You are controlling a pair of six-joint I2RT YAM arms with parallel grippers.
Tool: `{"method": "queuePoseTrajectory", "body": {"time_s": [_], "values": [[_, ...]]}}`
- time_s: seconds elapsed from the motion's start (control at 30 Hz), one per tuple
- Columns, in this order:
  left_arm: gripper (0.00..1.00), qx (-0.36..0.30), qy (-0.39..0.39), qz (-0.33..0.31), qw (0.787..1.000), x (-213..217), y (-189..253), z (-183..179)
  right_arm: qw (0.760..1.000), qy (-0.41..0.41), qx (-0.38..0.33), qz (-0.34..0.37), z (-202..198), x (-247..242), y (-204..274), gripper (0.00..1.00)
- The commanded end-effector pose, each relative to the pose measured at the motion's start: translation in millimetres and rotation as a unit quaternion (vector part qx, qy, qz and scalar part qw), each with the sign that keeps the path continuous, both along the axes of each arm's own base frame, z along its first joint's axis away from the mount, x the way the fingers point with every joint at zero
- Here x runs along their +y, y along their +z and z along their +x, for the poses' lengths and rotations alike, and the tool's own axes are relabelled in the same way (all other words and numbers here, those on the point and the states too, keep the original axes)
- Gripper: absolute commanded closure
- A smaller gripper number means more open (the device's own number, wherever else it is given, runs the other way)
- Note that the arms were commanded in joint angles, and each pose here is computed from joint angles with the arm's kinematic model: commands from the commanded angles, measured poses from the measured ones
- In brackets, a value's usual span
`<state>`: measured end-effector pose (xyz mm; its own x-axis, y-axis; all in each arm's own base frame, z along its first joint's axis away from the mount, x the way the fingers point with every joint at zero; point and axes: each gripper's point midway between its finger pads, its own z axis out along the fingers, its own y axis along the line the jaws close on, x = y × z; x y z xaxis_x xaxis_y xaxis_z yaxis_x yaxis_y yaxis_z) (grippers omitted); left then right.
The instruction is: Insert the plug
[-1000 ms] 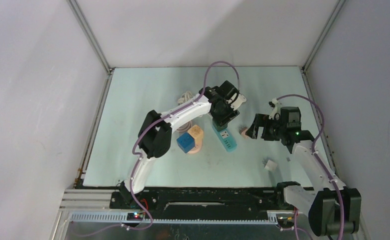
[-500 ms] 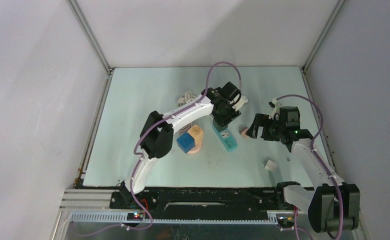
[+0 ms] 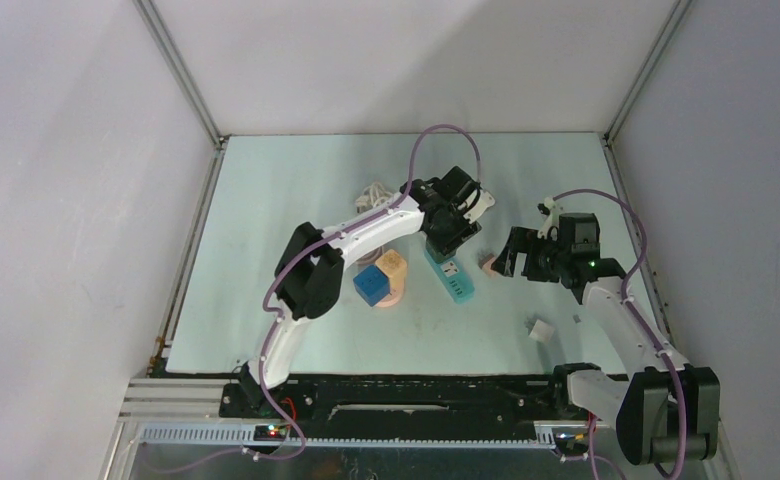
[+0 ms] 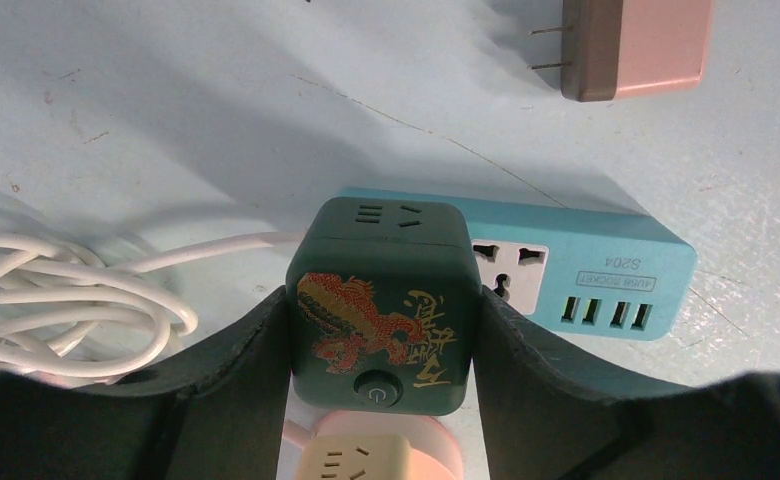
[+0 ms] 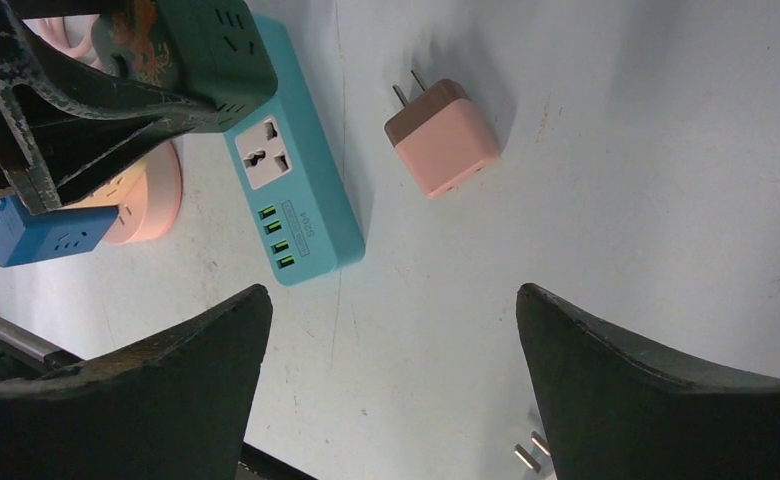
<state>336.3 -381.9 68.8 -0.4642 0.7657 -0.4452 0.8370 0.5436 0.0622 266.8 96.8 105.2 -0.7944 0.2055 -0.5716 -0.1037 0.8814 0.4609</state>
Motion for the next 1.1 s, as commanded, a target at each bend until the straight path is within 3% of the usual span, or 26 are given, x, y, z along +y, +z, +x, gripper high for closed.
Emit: {"method": "queuePoseTrajectory", "body": {"time_s": [0.0,0.37,0.73,0.83,0.93,1.03,1.07], "values": [[1.00,0.187,-0.010,0.124,0.974,42,-123,-84,1.000,-0.006,-0.010,0.006,7,1,3,0.06],[1.00,0.152,0.028,0.129,0.979,59,-151,-93,1.000,-0.018,-0.024,-0.005,-2,-6,5,0.00],[1.00,0.042,0.087,0.021,0.995,52,-117,-77,0.999,-0.025,-0.035,-0.015,-4,-11,10,0.00],[0.78,0.023,0.087,-0.002,0.996,43,-98,-69,0.999,-0.025,-0.037,-0.011,-4,-10,11,0.01],[0.44,0.003,0.086,-0.035,0.996,31,-72,-60,0.999,-0.022,-0.037,-0.008,-4,-7,12,0.00],[0.30,-0.023,0.094,-0.081,0.992,20,-38,-52,0.999,-0.011,-0.037,-0.008,-5,-4,11,0.00],[0.19,-0.031,0.096,-0.098,0.990,17,-26,-50,0.999,-0.007,-0.038,-0.007,-6,-1,12,0.01]]}}
